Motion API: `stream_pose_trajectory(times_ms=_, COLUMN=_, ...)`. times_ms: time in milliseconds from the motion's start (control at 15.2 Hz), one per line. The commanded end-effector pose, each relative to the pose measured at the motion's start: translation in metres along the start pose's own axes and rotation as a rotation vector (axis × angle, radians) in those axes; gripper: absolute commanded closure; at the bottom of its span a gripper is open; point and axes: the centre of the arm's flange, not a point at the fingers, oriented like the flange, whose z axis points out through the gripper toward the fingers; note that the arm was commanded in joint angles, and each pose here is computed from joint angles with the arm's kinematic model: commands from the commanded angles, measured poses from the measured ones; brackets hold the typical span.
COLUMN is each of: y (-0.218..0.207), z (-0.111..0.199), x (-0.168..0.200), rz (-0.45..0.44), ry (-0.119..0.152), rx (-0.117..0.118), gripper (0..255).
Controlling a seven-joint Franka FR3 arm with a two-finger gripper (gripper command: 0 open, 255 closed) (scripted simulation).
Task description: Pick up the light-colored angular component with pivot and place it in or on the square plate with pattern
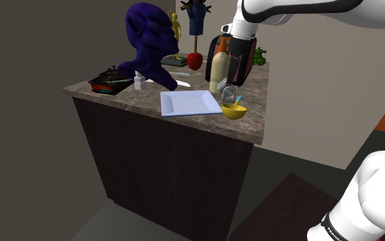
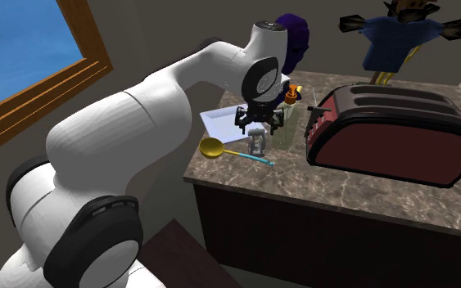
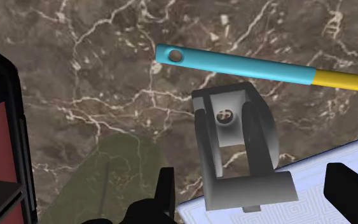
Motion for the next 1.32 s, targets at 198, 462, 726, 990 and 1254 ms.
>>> stream_pose_trajectory(times_ms=198, y=0.000, z=0.025, x=0.001, rz=-0.002, ry=0.001, rx=0.000, gripper=0)
stream_pose_trajectory(times_ms=462, y=0.000, z=0.025, x=0.001, rz=-0.002, ry=0.001, rx=0.000, gripper=0)
stream_pose_trajectory(times_ms=726, y=0.000, z=0.025, x=0.001, rz=-0.002, ry=0.001, rx=0.000, gripper=255)
stream_pose_trajectory(times_ms=990, y=0.000, z=0.025, x=0.001, rz=-0.002, ry=0.001, rx=0.000, gripper=255)
stream_pose_trajectory(times_ms=1254, y=-0.001, z=0.025, x=0.000, rz=-0.002, ry=0.001, rx=0.000, gripper=255)
